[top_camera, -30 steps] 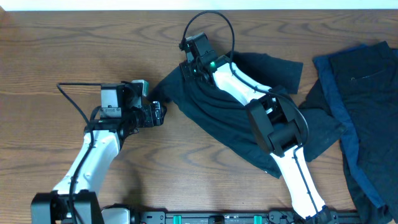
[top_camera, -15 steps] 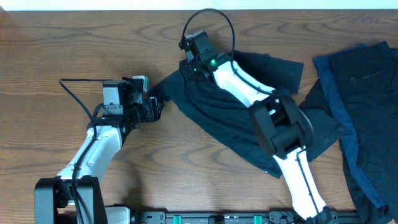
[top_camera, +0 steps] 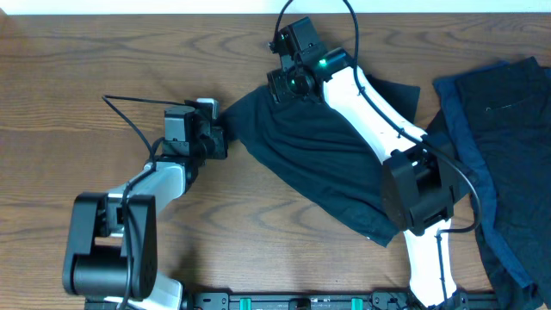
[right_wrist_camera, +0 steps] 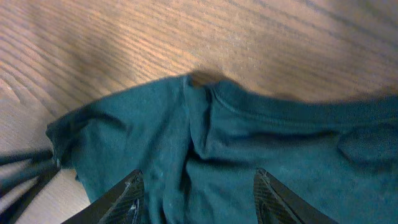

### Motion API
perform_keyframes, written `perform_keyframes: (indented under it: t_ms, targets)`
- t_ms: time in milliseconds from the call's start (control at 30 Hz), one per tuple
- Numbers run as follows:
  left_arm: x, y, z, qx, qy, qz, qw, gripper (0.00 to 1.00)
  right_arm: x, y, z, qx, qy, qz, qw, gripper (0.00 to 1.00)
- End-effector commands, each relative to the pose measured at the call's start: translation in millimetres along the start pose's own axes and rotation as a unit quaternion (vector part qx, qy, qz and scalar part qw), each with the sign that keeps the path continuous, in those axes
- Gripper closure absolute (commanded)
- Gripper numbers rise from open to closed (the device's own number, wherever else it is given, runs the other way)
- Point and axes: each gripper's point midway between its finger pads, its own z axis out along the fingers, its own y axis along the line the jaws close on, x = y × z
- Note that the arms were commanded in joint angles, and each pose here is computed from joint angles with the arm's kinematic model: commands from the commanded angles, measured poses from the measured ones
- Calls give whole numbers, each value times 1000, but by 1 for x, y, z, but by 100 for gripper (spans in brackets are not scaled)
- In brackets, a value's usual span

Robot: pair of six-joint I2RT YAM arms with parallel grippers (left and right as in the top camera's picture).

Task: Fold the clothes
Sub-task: 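Pull the T-shirt apart with both grippers, right gripper releasing and moving up-right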

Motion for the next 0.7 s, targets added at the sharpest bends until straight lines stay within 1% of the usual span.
perform_keyframes:
  t_ms: [0, 67, 100, 333, 500, 667]
  targets:
    - [-6, 16, 5, -43, -11, 1, 999, 81, 1, -1, -4, 2, 4, -1, 1000, 46]
    - [-1, 20, 9, -50, -6, 0, 999, 81, 5, -1, -4, 4, 13, 0, 1000, 46]
    - [2, 21, 12, -50, -2, -1, 999, 85, 8, -2, -4, 5, 18, 1, 1000, 46]
    - [20, 32, 33, -60, 11, -3, 998, 89, 22, -5, -5, 11, 48, 3, 999, 47]
    - [19, 75, 26, -179, 0, -5, 984, 94, 35, -7, -7, 15, 73, -8, 997, 47]
    - [12, 101, 17, -212, -15, -22, 977, 94, 47, -16, -9, 38, 98, -6, 994, 47]
